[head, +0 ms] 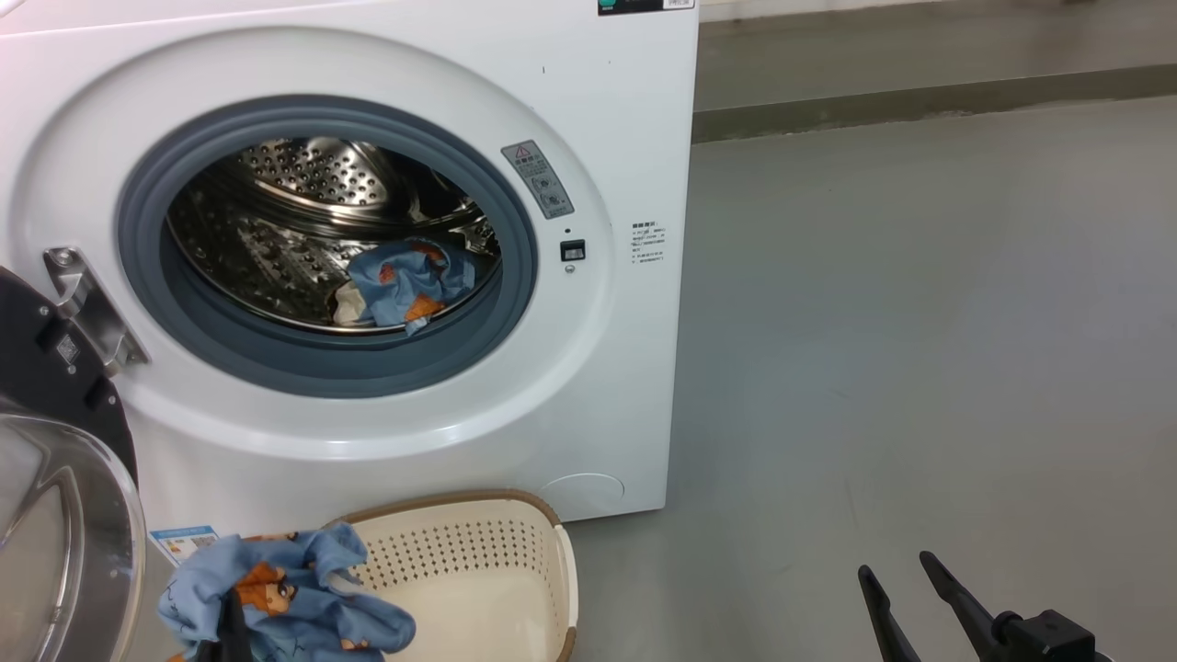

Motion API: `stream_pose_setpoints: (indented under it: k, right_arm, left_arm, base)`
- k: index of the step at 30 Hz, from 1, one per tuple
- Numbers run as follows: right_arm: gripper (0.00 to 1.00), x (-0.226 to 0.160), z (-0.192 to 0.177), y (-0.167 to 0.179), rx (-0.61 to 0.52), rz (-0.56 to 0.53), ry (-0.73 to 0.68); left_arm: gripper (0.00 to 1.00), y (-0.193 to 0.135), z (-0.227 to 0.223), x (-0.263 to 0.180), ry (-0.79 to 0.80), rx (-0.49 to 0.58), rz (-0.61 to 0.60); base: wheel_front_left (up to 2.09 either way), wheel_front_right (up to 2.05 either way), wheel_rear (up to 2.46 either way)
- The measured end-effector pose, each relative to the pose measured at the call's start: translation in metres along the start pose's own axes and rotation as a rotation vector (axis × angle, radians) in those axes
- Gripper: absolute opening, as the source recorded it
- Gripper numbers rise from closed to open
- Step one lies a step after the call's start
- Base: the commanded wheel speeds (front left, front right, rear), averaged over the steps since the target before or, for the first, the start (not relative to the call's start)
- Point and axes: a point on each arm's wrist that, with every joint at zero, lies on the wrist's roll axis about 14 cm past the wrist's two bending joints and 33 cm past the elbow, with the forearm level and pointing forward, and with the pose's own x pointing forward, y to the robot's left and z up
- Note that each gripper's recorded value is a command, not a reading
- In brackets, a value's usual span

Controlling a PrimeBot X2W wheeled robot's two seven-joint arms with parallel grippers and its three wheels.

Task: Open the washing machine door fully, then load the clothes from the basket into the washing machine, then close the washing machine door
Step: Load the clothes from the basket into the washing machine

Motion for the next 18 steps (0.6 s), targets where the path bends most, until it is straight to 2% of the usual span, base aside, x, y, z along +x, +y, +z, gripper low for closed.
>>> stream_pose_setpoints:
  k: [18]
  right_arm:
    - [1.00,0.001,-0.014,-0.001,0.026,-0.021,0.044]
  left_arm:
    - [0.00,-0.016,-0.010,0.020,0.025,-0.007,-0.042]
  base:
    - [0.00,0.00,0.00]
